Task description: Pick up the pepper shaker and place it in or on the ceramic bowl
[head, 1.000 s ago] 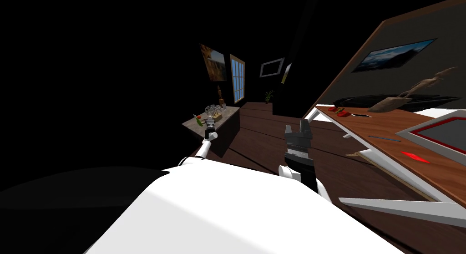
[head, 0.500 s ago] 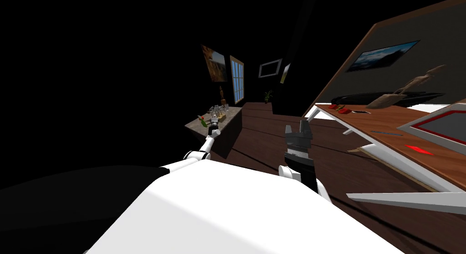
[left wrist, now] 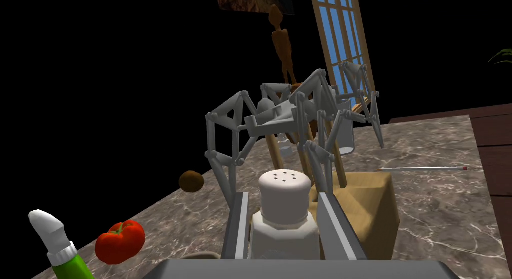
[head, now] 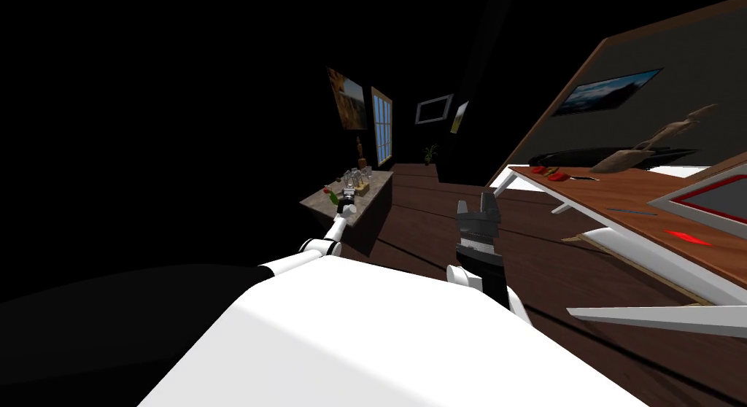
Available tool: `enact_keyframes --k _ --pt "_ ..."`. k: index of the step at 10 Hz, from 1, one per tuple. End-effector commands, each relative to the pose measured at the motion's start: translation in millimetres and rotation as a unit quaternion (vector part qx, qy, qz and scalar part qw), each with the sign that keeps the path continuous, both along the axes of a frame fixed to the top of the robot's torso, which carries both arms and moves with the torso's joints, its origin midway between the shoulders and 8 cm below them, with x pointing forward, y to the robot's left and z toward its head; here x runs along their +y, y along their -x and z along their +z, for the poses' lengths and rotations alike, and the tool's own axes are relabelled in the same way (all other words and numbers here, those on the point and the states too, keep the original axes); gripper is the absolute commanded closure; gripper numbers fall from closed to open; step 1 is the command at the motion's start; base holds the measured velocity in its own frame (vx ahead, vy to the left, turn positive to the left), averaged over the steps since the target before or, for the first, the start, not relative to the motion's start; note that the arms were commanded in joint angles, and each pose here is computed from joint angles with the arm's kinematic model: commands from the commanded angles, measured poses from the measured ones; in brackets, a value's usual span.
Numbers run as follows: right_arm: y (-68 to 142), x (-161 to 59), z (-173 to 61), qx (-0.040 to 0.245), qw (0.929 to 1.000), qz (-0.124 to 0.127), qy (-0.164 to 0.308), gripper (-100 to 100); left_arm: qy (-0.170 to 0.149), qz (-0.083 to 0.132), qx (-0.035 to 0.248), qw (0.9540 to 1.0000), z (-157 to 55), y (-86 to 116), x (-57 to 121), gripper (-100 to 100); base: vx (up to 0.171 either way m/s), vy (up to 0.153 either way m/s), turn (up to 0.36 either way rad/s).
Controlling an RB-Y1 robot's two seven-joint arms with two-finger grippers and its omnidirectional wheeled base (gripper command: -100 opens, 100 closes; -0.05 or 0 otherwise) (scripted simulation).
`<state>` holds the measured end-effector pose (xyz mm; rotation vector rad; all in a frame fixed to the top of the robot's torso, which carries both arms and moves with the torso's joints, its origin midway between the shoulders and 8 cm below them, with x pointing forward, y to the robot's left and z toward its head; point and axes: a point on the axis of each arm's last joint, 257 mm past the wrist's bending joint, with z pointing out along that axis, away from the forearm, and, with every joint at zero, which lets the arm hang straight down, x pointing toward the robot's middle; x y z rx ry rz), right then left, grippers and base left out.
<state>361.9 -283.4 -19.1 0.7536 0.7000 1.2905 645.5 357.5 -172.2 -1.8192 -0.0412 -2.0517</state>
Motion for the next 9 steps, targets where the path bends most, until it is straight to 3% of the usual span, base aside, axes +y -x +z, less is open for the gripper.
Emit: enact_keyframes --k 1,3,4,6,9 --pt "0.0 0.0 0.0 0.000 1.0000 0.000 0.000 0 0.001 -0.002 0.003 1.0000 -2.3 -5.2 -2.2 100 0.028 0.077 0.007" --pt "0.0 0.0 0.0 0.000 1.0000 0.000 0.000 0 0.017 -0.029 0.033 0.9989 -13.6 -21.6 -30.3 100 0.018 0.213 -0.040" --pt "0.0 0.0 0.0 0.000 1.0000 0.000 0.000 0 0.017 -0.030 0.034 0.9988 -14.0 -21.7 -30.5 100 0.032 0.234 -0.055" --pt "0.0 0.0 0.0 0.000 1.0000 0.000 0.000 0 0.034 -0.056 0.063 0.9959 -26.6 -33.3 -58.8 100 0.029 0.309 -0.008" --pt "0.0 0.0 0.0 0.000 1.0000 0.000 0.000 0 0.043 -0.067 0.076 0.9939 -33.4 -37.1 -72.6 100 0.012 0.247 -0.008"
